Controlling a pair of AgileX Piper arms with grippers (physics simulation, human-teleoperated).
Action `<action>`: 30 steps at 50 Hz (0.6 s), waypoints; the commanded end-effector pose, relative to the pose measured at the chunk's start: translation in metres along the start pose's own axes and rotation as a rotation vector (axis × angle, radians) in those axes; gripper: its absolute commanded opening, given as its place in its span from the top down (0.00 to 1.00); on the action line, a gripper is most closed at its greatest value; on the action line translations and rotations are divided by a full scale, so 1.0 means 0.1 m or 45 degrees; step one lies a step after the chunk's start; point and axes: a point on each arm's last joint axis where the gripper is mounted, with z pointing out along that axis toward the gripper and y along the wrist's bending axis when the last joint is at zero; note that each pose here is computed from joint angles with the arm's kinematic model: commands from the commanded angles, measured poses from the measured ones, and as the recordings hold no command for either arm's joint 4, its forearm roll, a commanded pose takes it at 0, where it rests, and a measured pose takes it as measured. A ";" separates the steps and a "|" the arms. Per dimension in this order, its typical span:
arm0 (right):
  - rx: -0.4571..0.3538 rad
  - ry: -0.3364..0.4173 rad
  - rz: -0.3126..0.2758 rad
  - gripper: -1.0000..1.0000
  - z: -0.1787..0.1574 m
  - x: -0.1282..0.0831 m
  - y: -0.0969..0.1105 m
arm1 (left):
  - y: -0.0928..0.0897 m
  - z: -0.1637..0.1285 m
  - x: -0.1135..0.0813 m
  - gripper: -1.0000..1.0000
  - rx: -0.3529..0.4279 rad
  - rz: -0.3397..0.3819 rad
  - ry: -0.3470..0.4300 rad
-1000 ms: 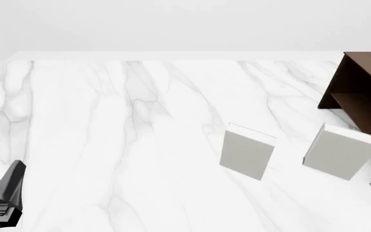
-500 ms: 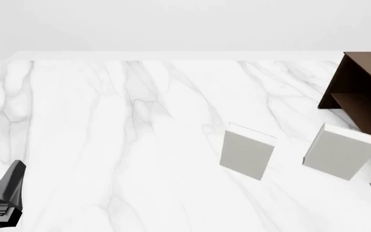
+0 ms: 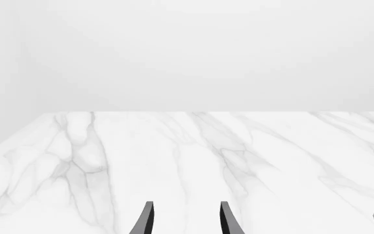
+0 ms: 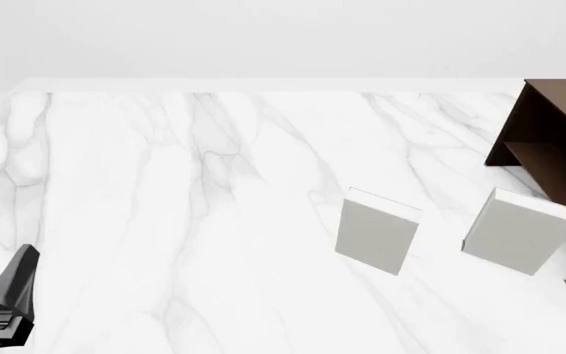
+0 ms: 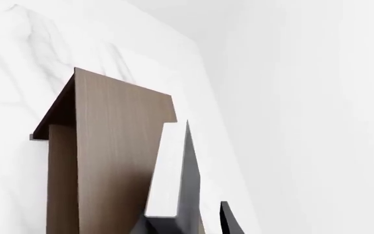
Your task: Pick up the book on the left and place it on top of the shelf.
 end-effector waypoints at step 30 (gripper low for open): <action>-0.060 -0.140 0.130 0.00 -0.46 -0.23 0.22 | 0.00 0.00 0.00 0.00 0.000 0.000 0.000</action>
